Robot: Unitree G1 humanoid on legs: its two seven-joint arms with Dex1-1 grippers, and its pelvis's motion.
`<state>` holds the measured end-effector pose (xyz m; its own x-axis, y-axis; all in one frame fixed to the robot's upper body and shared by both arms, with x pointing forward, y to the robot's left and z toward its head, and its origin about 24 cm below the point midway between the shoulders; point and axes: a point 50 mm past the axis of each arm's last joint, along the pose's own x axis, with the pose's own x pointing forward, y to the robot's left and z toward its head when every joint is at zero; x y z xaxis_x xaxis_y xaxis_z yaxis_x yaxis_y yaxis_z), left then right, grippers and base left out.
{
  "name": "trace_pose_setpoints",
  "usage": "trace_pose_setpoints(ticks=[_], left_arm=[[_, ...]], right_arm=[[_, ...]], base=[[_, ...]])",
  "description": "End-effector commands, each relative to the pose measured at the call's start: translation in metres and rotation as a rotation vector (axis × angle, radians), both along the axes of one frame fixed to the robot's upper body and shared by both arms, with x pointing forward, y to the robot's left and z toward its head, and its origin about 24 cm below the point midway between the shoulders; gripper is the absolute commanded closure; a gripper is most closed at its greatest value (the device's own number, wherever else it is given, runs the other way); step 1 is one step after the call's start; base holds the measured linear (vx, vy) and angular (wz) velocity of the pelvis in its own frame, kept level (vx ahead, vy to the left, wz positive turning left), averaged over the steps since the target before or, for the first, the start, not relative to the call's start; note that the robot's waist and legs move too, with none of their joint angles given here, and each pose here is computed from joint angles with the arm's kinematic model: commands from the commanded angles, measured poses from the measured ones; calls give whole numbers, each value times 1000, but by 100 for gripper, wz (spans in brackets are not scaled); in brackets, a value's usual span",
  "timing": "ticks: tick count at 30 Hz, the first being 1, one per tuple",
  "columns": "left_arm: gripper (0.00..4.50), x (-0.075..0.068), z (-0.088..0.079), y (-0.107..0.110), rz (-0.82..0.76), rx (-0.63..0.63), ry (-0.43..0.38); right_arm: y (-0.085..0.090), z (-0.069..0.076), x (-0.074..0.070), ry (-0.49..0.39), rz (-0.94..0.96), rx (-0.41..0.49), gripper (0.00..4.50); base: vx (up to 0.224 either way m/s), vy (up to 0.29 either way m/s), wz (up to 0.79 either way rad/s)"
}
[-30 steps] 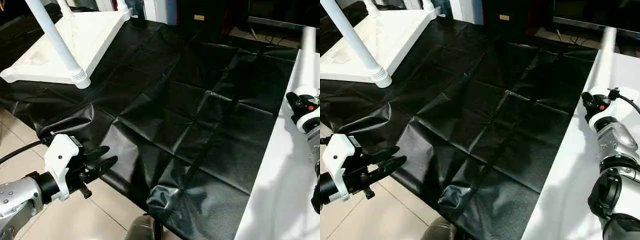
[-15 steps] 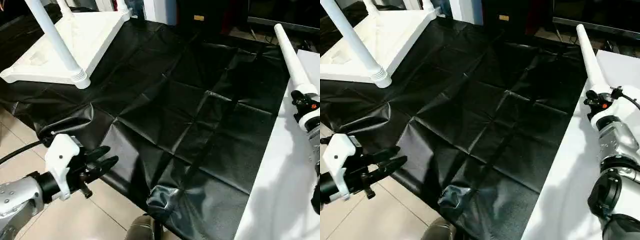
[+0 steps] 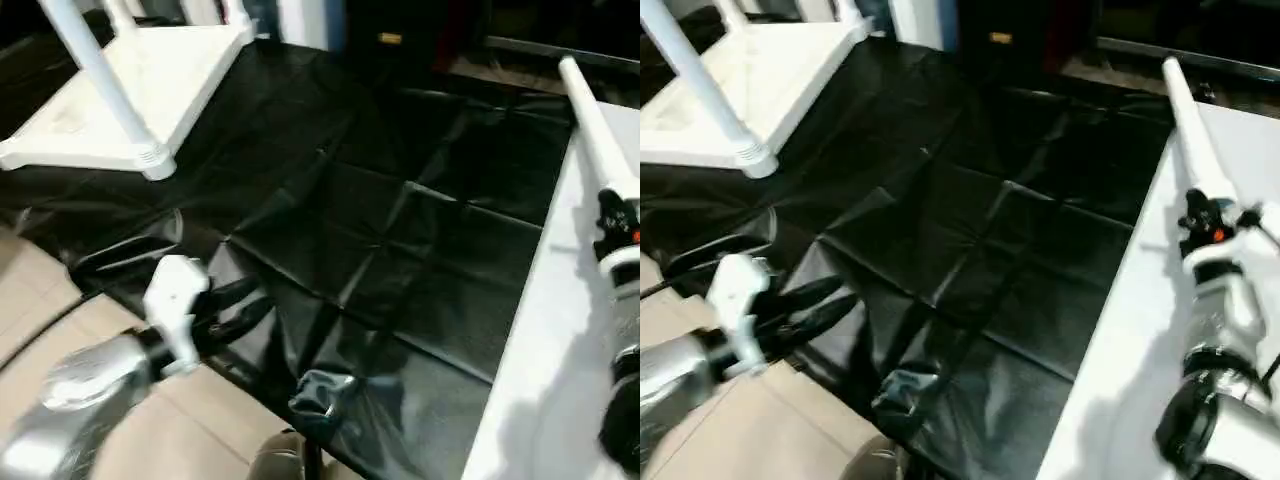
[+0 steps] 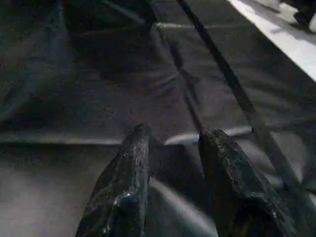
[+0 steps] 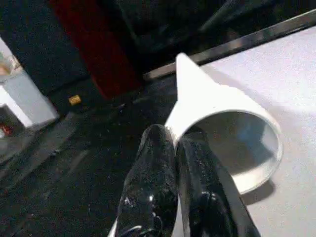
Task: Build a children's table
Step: Pick table leg
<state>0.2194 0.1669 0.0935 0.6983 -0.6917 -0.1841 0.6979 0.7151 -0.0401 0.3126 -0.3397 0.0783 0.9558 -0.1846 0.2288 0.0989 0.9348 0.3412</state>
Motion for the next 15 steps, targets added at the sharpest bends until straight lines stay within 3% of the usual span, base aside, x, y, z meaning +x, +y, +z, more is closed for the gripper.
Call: trace_pose_setpoints(ticks=[1,7,10,15], left_arm=[[272,7,-6,-5,29,4,-15],[272,23,-16,-18,135,-8,-45],[272,26,-17,-19,163,-9,-60],[272,45,0,-11,358,-35,-215]], right_arm=[[6,13,-4,-98,39,-48,446],[41,33,-13,-181,134,-117,446],[46,37,-14,-188,132,-133,446],[68,36,-27,-123,85,-160,446]], base=[[0,0,0],[0,0,0],[0,0,0],[0,0,0]])
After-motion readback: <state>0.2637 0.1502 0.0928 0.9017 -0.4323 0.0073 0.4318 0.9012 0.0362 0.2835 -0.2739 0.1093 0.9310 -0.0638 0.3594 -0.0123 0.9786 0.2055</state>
